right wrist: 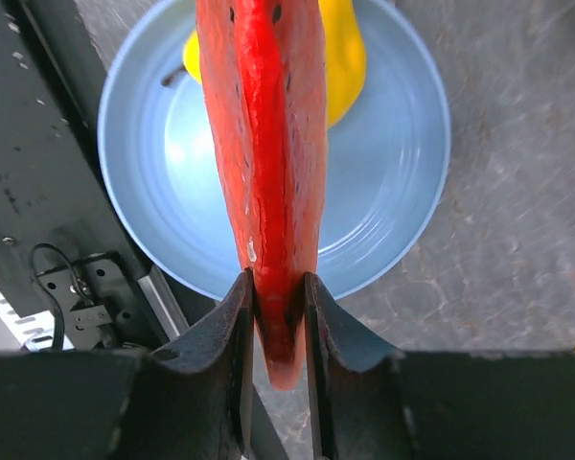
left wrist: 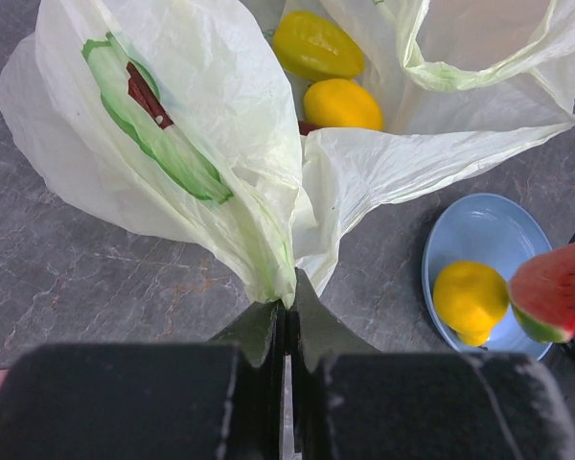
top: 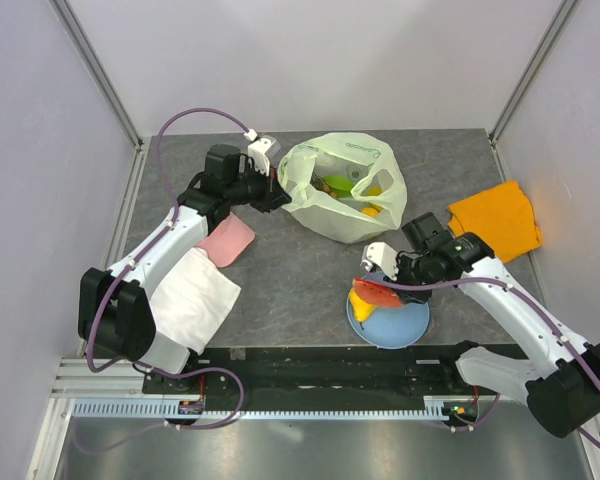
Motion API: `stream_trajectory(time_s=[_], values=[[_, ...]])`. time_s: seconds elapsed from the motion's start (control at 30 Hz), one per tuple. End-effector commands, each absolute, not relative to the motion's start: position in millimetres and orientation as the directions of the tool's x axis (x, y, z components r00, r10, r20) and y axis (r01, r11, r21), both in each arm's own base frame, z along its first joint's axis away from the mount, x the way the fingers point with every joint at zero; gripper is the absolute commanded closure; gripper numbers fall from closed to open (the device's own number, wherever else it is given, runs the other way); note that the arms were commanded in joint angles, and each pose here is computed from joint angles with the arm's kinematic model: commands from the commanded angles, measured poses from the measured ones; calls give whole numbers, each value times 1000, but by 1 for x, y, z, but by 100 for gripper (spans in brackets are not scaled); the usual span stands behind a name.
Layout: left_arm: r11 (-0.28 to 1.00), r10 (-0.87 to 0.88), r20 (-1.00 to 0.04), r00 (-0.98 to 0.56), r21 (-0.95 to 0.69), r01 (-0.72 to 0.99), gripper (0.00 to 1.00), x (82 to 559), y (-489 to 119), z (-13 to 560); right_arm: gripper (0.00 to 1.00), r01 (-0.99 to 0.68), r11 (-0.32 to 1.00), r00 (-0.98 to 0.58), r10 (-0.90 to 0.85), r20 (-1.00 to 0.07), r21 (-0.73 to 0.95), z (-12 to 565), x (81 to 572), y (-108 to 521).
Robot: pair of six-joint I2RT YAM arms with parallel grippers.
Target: Take the fake fruits out of the plastic bag
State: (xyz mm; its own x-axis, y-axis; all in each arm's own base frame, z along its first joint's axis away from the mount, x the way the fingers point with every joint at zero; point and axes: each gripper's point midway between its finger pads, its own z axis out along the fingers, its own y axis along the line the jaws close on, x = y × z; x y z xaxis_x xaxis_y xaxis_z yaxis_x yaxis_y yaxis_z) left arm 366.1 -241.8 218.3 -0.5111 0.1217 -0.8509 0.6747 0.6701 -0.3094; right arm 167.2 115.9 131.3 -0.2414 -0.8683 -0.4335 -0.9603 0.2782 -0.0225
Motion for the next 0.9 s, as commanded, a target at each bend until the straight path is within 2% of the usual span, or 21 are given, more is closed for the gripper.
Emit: stream_trajectory(time_s=[0.0,0.2,0.33,0.63,0.87], values=[[668,104,-881,-461,-281,689,98,366,-240,242,91,-927,370,-311,-852,-422,-64,116,188,106],[663,105,-879,-465,-287,692,98,364,-240,242,91,-882,471,-415,-803,-428,-29,111,210,90],[659,103,-874,-475,-298,690,98,363,-241,238,90,-899,437,-384,-816,-433,-27,116,211,88],[653,95,-869,-486,-314,689,99,366,-244,237,91,-866,500,-468,-821,-328,-17,82,210,71],[652,99,-862,-496,-321,687,98,363,-244,232,88,-842,539,-494,-790,-363,-26,67,229,79]])
